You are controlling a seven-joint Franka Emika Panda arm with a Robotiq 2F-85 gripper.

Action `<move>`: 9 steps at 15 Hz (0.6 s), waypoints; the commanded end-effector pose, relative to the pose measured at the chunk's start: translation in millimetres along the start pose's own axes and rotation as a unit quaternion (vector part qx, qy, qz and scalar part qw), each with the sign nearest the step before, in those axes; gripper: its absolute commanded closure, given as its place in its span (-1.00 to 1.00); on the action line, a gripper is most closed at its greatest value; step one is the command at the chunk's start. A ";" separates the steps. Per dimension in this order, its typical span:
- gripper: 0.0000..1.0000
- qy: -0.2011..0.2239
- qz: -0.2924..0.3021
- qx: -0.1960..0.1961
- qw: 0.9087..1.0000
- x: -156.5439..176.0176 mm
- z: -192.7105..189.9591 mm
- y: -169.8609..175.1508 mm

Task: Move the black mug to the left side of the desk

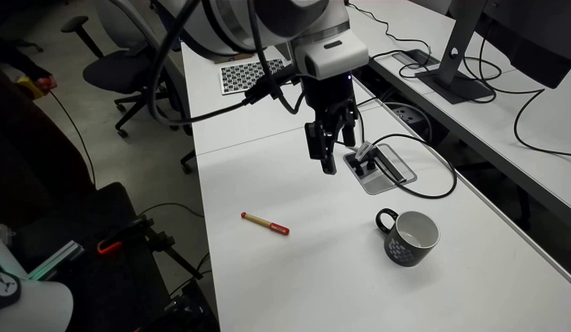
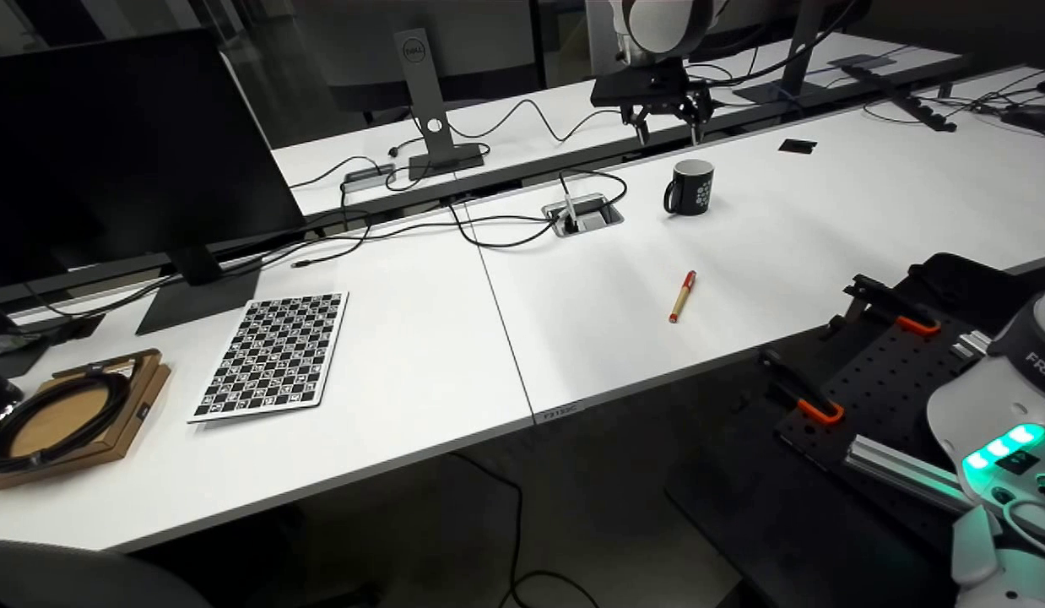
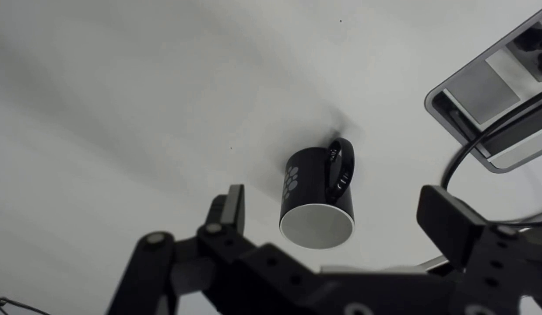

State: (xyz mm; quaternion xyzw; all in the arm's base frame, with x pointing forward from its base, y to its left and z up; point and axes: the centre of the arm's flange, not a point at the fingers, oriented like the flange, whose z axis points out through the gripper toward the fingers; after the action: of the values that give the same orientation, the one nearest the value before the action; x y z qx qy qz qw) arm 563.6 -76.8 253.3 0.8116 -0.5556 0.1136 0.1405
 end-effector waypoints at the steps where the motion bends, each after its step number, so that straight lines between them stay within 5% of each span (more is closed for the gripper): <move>1: -1.00 0.001 -0.001 -0.002 1.000 0.1 3.5 -3.3; 9: -1.00 -0.012 0.051 -0.016 0.998 10.1 24.9 -20.5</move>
State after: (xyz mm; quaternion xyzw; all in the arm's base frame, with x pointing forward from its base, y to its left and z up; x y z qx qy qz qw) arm 572.1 -80.7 244.4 0.8035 -0.5671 0.1106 0.1433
